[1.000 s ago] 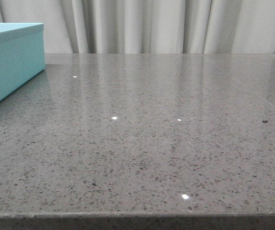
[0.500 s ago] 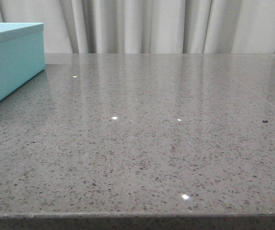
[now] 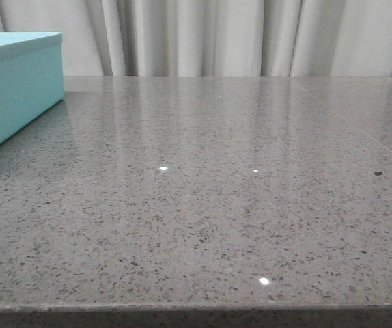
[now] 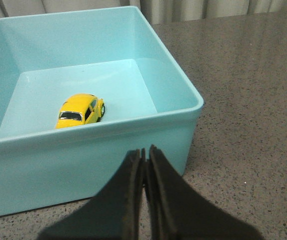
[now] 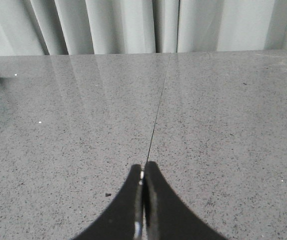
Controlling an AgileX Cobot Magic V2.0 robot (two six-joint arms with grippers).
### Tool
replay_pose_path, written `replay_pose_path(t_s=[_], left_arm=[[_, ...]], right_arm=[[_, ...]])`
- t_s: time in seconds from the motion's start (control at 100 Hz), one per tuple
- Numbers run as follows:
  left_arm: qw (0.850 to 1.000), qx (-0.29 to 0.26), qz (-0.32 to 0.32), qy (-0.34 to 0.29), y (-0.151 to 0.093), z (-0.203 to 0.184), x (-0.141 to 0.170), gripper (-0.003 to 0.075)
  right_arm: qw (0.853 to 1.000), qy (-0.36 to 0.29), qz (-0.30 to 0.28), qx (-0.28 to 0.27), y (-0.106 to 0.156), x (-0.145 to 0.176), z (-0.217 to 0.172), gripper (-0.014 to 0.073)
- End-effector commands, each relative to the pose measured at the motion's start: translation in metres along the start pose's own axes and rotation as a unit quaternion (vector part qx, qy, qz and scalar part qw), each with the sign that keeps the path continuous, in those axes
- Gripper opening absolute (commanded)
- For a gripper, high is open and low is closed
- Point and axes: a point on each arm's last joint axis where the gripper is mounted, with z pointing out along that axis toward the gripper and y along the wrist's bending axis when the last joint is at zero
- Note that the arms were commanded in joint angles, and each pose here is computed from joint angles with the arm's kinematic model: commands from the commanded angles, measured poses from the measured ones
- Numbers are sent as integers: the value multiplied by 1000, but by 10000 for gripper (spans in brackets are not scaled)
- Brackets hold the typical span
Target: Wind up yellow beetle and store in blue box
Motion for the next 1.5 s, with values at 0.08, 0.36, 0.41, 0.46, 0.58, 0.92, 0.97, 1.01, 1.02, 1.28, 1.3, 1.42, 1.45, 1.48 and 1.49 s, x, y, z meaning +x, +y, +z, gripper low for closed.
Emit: replay_pose_path(t_s=[0.08,0.36,0.41,0.46,0.58,0.92,0.97,1.01,1.02,1.28,1.3,1.42,1.45,1.48,1.49], left_arm=[[999,-9,-11,-45,1,-3,-14,-19],[999,-13,-11,-45,3,-1,-11,-19],[998,-20,-15,-51,4,2,-8,-19],[997,-29,-29,-60,7,4,-5,-19],[992,-53,-71,-92,11,3,3,-19],[970,-94,-22,-223,19,2,24,-19],[970,-88,-24,-225,19,4,30,-19],[972,-84,-25,-220,19,6,36,-19],[972,-84,-25,-219,19,6,37,-18],[978,-82,-28,-192,18,13,73,-18],[978,-82,-28,-189,18,13,73,-19],[978,-82,-28,-190,18,13,73,-19],[978,-82,-28,-190,18,13,73,-19],[978,-82,-31,-191,18,13,73,-19],[978,-82,-31,-191,18,13,73,-19]], right_arm=[[999,-47,-13,-7,2,-14,-2,-68],[999,-47,-13,-7,2,-14,-2,-68],[999,-47,-13,-7,2,-14,-2,-68],[999,-47,-13,-7,2,-14,-2,-68],[999,-47,-13,-7,2,-14,-2,-68],[999,-47,-13,-7,2,-14,-2,-68],[999,-47,-13,-7,2,-14,-2,-68],[999,-47,-13,-7,2,-14,-2,-68],[999,-47,-13,-7,2,-14,-2,-68],[999,-47,-13,-7,2,-14,-2,-68],[999,-47,-13,-7,2,-14,-2,-68],[999,-46,-13,-7,2,-14,-2,-68],[999,-46,-13,-7,2,-14,-2,-68],[999,-46,-13,-7,2,-14,-2,-68],[999,-46,-13,-7,2,-14,-2,-68]])
